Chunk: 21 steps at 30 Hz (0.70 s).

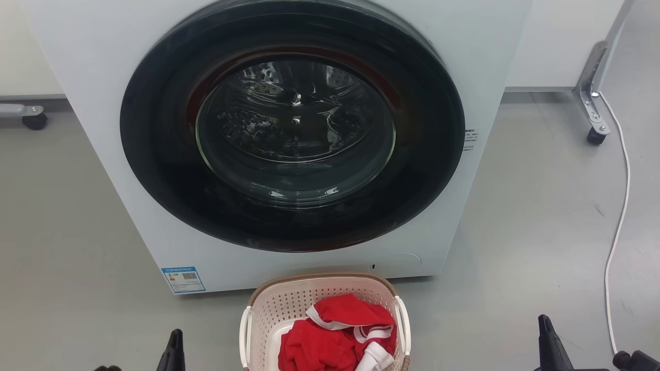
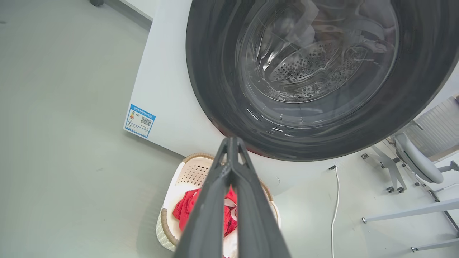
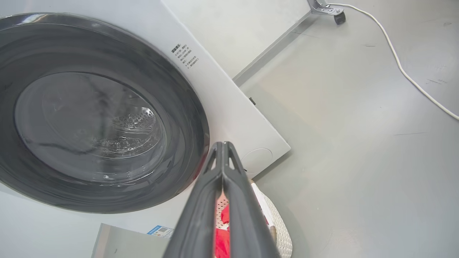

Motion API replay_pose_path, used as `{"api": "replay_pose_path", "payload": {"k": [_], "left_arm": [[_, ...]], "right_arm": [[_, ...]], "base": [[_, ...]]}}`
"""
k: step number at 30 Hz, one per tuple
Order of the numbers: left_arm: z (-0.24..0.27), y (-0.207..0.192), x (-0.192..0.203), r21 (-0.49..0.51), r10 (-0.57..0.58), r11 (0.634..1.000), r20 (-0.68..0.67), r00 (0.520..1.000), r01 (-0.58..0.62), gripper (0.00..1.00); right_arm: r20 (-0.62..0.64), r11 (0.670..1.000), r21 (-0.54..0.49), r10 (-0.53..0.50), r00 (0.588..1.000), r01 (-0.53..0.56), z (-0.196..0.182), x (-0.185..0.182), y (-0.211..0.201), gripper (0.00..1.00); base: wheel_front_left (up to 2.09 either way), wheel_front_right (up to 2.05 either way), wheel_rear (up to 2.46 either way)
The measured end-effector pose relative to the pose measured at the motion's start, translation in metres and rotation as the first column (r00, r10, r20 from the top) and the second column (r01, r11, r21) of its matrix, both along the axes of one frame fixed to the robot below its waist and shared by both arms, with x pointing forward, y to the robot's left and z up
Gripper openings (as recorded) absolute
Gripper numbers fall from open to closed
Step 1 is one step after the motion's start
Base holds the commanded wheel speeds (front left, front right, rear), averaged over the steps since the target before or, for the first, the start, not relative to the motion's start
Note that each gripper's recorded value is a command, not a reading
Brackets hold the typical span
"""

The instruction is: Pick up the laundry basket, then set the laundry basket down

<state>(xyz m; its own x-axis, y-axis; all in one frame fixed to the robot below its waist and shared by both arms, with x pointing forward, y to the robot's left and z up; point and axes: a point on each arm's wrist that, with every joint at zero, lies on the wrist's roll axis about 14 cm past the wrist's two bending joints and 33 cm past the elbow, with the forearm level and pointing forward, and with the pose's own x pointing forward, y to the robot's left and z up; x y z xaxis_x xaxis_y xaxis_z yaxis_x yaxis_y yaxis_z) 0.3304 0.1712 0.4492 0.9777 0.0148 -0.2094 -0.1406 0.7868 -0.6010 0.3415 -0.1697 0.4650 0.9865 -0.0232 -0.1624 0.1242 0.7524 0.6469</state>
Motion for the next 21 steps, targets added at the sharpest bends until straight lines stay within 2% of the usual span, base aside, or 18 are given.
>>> {"api": "replay_pose_path", "payload": {"k": [11,21], "left_arm": [[0.002,0.004,0.009,-0.157,0.026,0.987,-0.006,1.000,-0.026,0.00],[0.004,0.007,0.017,-0.321,0.049,0.946,-0.010,0.999,-0.050,0.00]], "right_arm": [[-0.021,0.987,0.156,-0.024,0.999,0.027,-0.003,0.006,-0.007,0.00],[-0.025,0.951,0.306,-0.042,0.999,0.048,-0.002,0.013,-0.012,0.00]], "base": [[0.00,0.00,0.00],[0.00,0.00,0.00]]}}
